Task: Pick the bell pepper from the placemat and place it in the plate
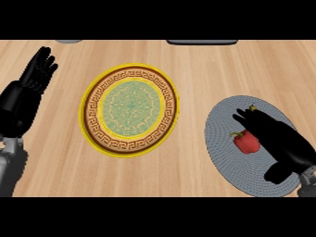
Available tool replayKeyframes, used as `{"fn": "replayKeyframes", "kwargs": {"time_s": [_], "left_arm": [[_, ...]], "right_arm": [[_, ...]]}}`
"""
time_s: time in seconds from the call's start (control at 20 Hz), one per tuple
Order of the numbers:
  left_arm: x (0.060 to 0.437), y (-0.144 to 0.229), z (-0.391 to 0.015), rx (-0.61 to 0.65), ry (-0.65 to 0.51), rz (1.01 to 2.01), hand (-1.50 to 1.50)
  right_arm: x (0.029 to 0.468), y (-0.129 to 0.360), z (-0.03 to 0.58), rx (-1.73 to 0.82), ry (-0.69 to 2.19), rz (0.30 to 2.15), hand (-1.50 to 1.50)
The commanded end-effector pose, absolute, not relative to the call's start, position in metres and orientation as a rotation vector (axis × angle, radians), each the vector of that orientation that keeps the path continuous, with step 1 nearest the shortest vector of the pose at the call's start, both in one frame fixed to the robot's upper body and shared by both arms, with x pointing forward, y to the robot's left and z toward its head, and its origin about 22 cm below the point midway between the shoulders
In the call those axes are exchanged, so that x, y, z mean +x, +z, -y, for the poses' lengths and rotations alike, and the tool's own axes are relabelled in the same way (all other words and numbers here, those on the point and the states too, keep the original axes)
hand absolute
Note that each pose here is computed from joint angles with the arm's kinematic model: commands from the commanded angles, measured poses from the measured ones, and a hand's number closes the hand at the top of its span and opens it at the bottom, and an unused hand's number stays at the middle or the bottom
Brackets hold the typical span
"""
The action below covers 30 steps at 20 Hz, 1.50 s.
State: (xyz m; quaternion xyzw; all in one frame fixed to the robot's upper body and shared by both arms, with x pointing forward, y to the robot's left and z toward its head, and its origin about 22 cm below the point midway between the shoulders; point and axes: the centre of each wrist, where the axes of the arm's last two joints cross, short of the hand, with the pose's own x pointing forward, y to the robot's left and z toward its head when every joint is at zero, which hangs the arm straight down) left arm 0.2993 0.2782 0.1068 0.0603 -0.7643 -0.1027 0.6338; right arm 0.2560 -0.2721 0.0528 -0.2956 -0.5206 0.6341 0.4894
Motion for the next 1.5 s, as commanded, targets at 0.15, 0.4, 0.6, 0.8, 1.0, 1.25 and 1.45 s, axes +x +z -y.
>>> {"fn": "replayKeyframes", "kwargs": {"time_s": [0.15, 0.4, 0.6, 0.8, 1.0, 1.25, 1.45], "left_arm": [[0.298, 0.086, -0.296, 0.141, -0.213, 1.741, 0.00], [0.306, 0.096, -0.281, 0.161, -0.216, 1.740, 0.00], [0.296, 0.108, -0.300, 0.167, -0.223, 1.729, 0.00], [0.293, 0.101, -0.303, 0.229, -0.163, 1.737, 0.00], [0.284, 0.098, -0.315, 0.237, -0.173, 1.713, 0.00], [0.284, 0.097, -0.316, 0.207, -0.189, 1.717, 0.00], [0.281, 0.094, -0.299, 0.159, -0.213, 1.728, 0.00]], "right_arm": [[0.260, 0.038, 0.269, -0.746, 1.544, 1.207, -1.50], [0.282, 0.024, 0.262, -0.722, 1.488, 1.435, 1.50], [0.256, 0.016, 0.252, -0.921, 1.333, 1.352, 1.50], [0.213, -0.026, 0.304, -1.010, 0.983, 0.806, 1.50], [0.178, -0.022, 0.297, -1.164, 0.769, 0.659, 1.50], [0.138, 0.028, 0.240, -1.311, 0.650, 0.731, 1.50], [0.113, 0.080, 0.194, -1.250, 0.577, 0.890, 1.50]]}}
